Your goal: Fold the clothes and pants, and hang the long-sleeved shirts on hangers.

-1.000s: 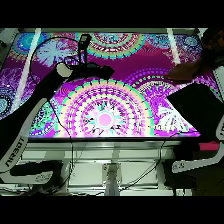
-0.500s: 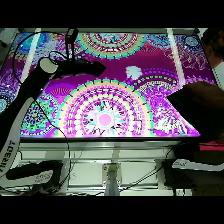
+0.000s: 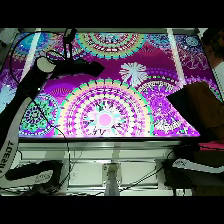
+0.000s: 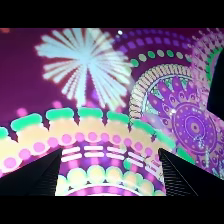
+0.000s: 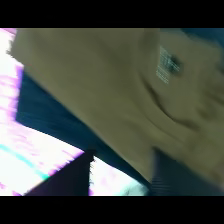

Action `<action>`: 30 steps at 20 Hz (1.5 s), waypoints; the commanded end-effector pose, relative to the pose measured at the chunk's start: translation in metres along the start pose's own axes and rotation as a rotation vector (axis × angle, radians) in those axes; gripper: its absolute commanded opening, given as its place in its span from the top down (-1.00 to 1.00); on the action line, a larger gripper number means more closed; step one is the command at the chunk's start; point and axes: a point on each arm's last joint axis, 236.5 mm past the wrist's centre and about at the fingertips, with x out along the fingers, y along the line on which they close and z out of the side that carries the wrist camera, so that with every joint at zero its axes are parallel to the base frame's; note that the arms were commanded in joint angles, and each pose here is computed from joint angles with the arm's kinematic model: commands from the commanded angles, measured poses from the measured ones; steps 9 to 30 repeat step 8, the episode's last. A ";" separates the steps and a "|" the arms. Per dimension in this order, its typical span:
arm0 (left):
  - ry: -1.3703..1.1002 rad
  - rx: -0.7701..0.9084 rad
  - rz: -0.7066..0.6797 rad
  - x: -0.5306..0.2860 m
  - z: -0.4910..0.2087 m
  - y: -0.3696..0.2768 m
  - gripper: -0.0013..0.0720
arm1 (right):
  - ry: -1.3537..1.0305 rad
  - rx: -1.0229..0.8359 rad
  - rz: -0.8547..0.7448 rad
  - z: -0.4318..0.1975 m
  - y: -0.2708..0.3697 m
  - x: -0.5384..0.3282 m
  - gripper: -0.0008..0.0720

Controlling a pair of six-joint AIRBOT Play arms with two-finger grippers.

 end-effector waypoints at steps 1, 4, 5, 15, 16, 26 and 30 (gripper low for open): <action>0.000 0.000 0.000 -0.001 0.000 0.000 -0.95 | -0.229 -0.141 0.211 0.040 0.055 -0.025 0.67; 0.000 0.000 0.000 -0.001 0.000 0.000 -0.95 | -0.445 -0.183 0.262 0.068 0.076 -0.070 0.93; 0.000 0.000 -0.001 -0.001 0.000 0.000 -0.95 | -0.536 -0.184 0.253 0.077 0.079 -0.091 0.93; 0.000 0.000 0.000 -0.001 0.000 0.000 -0.95 | -0.756 -0.185 0.250 0.090 0.087 -0.153 0.94; 0.000 0.000 0.000 -0.001 0.000 0.000 -0.95 | -0.756 -0.185 0.250 0.090 0.087 -0.153 0.94; 0.000 0.000 0.000 -0.001 0.000 0.000 -0.95 | -0.756 -0.185 0.250 0.090 0.087 -0.153 0.94; 0.000 0.000 0.000 -0.001 0.000 0.000 -0.95 | -0.756 -0.185 0.250 0.090 0.087 -0.153 0.94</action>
